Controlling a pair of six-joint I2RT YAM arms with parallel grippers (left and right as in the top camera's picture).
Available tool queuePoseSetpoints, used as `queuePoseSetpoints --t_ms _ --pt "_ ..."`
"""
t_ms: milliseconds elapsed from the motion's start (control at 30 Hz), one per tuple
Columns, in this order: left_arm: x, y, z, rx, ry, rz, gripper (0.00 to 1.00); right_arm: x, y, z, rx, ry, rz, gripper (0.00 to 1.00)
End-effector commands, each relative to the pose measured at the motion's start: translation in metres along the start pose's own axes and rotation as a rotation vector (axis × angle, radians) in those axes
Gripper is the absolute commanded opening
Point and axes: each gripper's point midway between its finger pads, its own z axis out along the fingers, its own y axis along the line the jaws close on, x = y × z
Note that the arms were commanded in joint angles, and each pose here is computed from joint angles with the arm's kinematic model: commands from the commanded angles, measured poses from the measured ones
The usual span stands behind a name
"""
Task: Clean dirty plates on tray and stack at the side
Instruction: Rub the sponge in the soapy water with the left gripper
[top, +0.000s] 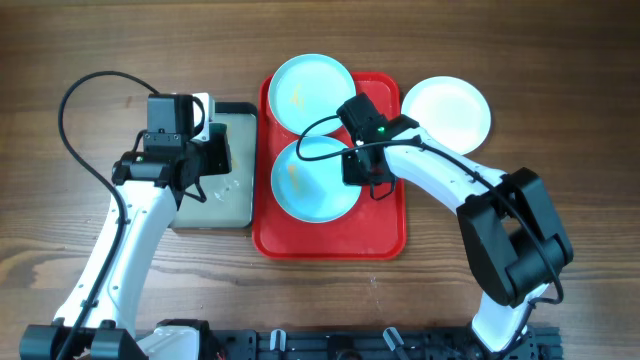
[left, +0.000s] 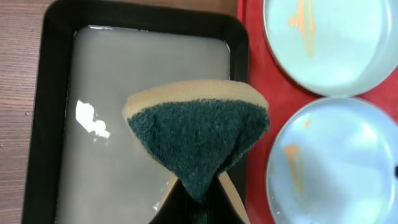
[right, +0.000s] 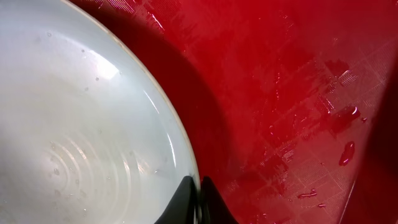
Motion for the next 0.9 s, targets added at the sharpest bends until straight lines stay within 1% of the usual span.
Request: queuePoseSetpoints --t_ms 0,267,533,867 --pt "-0.006 -0.003 -0.003 0.011 -0.025 -0.046 0.04 0.002 -0.004 0.007 0.012 0.013 0.01 0.04" --pt "-0.01 -0.003 -0.004 0.014 -0.041 -0.046 0.04 0.002 -0.004 0.007 0.011 0.012 0.012 0.04" --pt "-0.025 -0.007 -0.016 0.025 -0.115 -0.011 0.04 0.002 -0.003 0.007 0.004 0.014 0.01 0.05" --pt "0.01 0.0 -0.004 -0.004 0.034 -0.022 0.04 0.002 -0.003 0.007 0.004 0.015 0.01 0.05"
